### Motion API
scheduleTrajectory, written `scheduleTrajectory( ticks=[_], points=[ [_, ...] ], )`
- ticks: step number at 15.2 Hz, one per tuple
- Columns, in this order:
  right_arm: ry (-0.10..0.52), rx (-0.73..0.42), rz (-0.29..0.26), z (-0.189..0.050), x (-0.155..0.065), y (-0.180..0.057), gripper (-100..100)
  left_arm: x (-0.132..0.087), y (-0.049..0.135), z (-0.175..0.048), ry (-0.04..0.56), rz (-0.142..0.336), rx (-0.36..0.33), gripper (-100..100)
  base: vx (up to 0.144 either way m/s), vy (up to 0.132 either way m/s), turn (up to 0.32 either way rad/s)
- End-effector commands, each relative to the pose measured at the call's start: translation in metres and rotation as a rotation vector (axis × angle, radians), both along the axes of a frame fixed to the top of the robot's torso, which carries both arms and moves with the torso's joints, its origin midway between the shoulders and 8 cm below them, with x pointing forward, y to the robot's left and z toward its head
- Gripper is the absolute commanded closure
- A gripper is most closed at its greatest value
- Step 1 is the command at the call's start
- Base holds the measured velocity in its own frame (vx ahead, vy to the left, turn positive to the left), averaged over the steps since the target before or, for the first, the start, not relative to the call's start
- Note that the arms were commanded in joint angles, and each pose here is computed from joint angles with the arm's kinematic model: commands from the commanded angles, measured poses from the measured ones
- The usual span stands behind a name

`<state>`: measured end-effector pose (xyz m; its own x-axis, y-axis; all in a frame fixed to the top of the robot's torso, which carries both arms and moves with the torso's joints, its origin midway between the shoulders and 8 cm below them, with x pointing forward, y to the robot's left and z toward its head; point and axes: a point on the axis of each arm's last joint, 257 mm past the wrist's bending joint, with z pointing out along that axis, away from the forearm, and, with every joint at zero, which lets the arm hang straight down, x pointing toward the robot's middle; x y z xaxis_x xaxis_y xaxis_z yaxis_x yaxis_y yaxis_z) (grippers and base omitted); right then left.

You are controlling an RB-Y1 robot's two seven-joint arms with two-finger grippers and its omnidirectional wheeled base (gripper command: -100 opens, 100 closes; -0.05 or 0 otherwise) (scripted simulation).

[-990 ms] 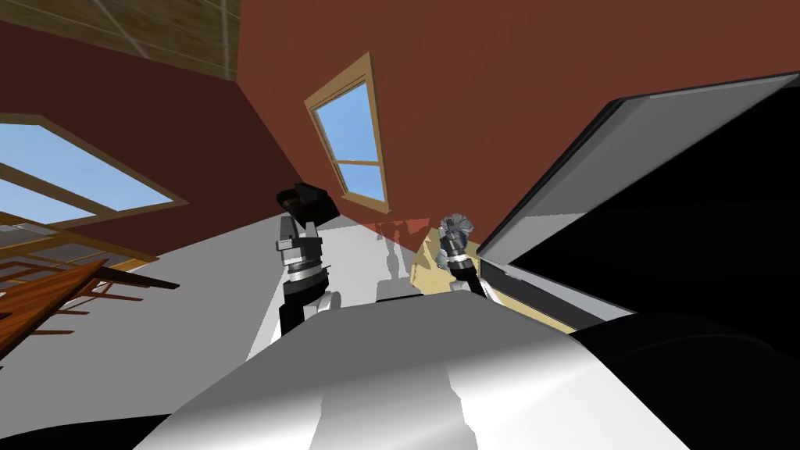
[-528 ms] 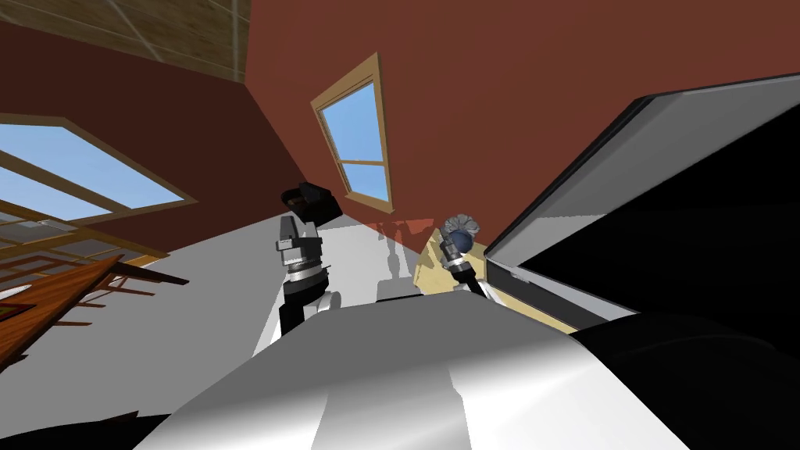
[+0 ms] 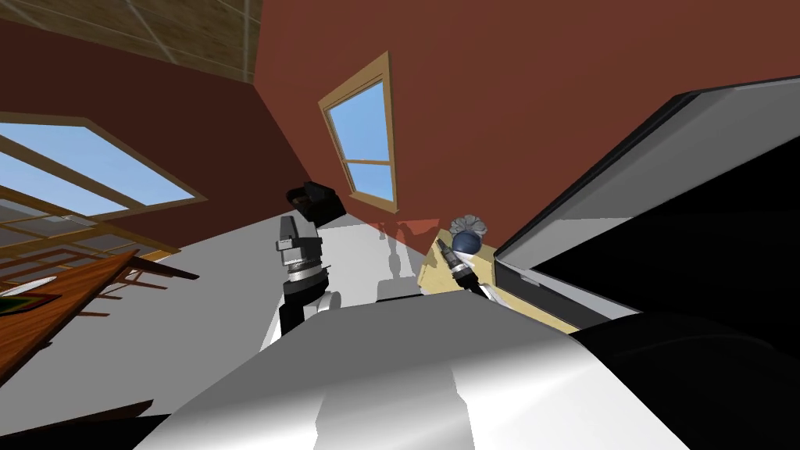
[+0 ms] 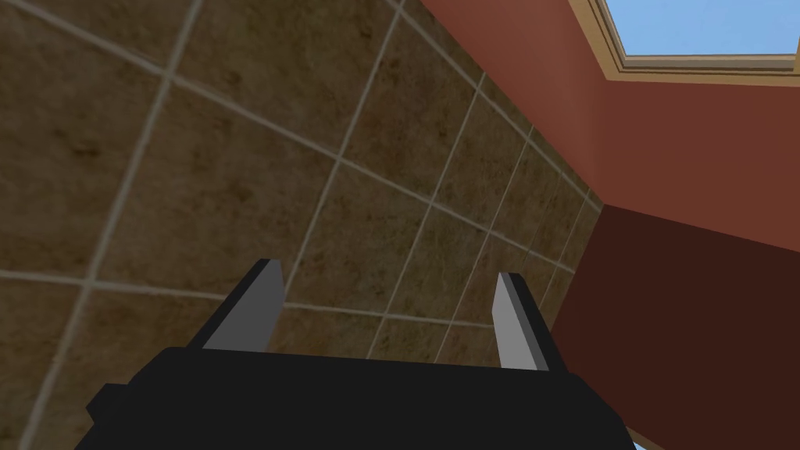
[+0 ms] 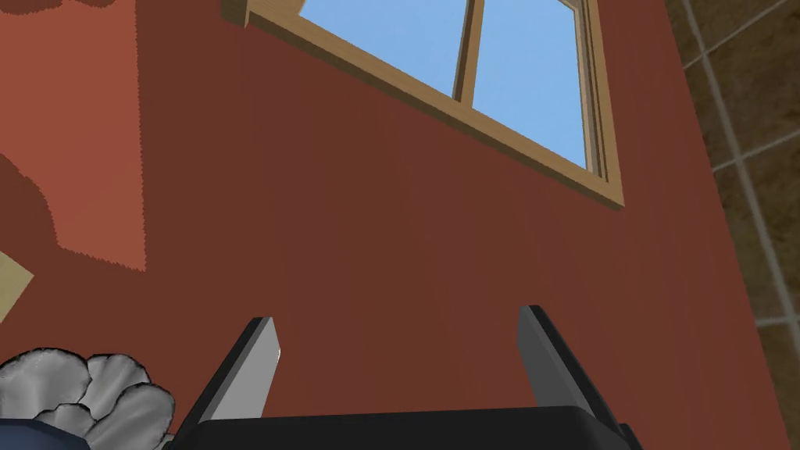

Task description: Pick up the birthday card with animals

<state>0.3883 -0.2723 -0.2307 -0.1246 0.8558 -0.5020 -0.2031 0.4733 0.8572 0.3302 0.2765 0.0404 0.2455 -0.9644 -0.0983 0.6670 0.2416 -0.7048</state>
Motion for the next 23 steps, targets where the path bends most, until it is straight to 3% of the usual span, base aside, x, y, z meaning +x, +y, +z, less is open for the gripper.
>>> scheduleTrajectory(
  ticks=[1,2,3,5,6,8,9,12,13,15,16,19,20,22,23],
  points=[
    [0.046,-0.058,-0.002,-0.023,-0.002,-0.010,-100,0.000,0.000,0.000,0.000,0.000,0.000,0,0.029,0.072,0.052],
    [0.055,-0.059,-0.005,-0.027,-0.003,-0.012,-100,0.000,0.000,0.000,0.000,0.000,0.000,0,0.017,0.056,0.010],
    [0.102,-0.138,0.000,-0.049,-0.008,-0.023,-100,0.000,0.000,0.000,0.000,0.000,0.000,0,0.014,0.073,0.042],
    [0.116,-0.140,-0.005,-0.056,-0.009,-0.026,-100,0.000,0.000,0.000,0.000,0.000,0.000,0,0.012,0.077,0.034],
    [0.155,-0.219,0.002,-0.073,-0.015,-0.037,-100,0.000,0.000,0.000,0.000,0.000,0.000,0,0.014,0.081,0.048],
    [0.177,-0.223,-0.004,-0.083,-0.018,-0.043,-100,0.000,0.000,0.000,0.000,0.000,0.000,0,0.019,0.079,0.036],
    [0.205,-0.305,0.009,-0.095,-0.022,-0.053,-100,0.000,0.000,0.000,0.000,0.000,0.000,0,0.013,0.077,0.055],
    [0.239,-0.309,-0.003,-0.110,-0.028,-0.062,-100,0.000,0.000,0.000,0.000,0.000,0.000,0,0.015,0.060,0.022],
    [0.276,-0.393,0.008,-0.124,-0.035,-0.077,-100,0.000,0.000,0.000,0.000,0.000,0.000,0,0.014,0.057,0.058],
    [0.301,-0.396,0.000,-0.135,-0.040,-0.083,-100,0.000,0.000,0.000,0.000,0.000,0.000,0,0.019,0.065,0.041],
    [0.327,-0.480,0.015,-0.144,-0.046,-0.097,-100,0.000,0.000,0.000,0.000,0.000,0.000,0,0.021,0.079,0.048],
    [0.363,-0.485,0.003,-0.158,-0.054,-0.107,-100,0.000,0.000,0.000,0.000,0.000,0.000,0,0.022,0.069,0.023],
    [0.399,-0.571,0.016,-0.169,-0.063,-0.126,-100,0.000,0.000,0.000,0.000,0.000,0.000,0,0.022,0.061,0.043],
    [0.424,-0.574,0.008,-0.178,-0.069,-0.133,-100,0.000,0.000,0.000,0.000,0.000,0.000,0,0.022,0.067,0.046],
    [0.456,-0.660,0.022,-0.187,-0.077,-0.152,-100,0.000,0.000,0.000,0.000,0.000,0.000,0,0.019,0.072,0.064]
  ],
)
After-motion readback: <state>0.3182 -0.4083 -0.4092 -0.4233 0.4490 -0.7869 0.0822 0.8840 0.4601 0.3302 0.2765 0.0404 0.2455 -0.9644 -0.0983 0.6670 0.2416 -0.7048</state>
